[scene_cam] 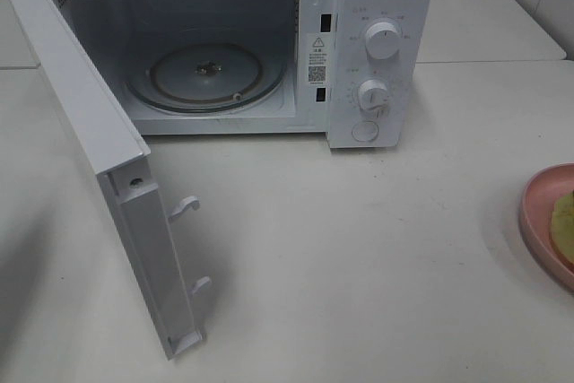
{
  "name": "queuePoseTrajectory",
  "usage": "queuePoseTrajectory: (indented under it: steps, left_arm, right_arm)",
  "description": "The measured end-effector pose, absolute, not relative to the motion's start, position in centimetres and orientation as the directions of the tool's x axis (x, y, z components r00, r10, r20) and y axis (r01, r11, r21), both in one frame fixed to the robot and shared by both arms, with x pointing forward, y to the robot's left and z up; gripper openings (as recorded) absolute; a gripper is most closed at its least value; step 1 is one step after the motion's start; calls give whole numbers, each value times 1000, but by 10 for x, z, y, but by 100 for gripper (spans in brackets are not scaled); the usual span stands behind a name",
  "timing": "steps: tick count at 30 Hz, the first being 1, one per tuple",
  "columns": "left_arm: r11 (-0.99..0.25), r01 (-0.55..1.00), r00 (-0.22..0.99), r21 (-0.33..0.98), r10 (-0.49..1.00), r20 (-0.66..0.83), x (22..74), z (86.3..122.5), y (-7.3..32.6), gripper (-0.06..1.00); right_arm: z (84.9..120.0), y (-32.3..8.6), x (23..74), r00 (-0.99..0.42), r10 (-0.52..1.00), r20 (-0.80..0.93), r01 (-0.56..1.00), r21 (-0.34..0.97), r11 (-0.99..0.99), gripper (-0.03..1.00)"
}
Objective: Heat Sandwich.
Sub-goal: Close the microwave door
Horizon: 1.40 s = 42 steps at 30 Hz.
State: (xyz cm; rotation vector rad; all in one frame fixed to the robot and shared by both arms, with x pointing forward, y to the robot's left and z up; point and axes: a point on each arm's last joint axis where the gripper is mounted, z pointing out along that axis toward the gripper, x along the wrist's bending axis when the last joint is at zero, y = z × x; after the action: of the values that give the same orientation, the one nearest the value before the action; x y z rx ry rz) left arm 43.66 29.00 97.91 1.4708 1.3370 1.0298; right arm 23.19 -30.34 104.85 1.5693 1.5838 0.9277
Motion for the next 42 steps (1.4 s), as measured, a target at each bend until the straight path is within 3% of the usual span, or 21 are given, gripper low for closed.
queuePoseTrajectory:
  steps: [21,42]
  left_arm:
    - [-5,250,214,968,976,-50,469,949,272,0]
    - [-38,242,441,969,894,-75,493,935,202,0]
  right_arm:
    - [1049,-303,232,-9,1000,0,489,872,4,75]
    - [1049,-303,232,-9,1000,0,489,872,4,75]
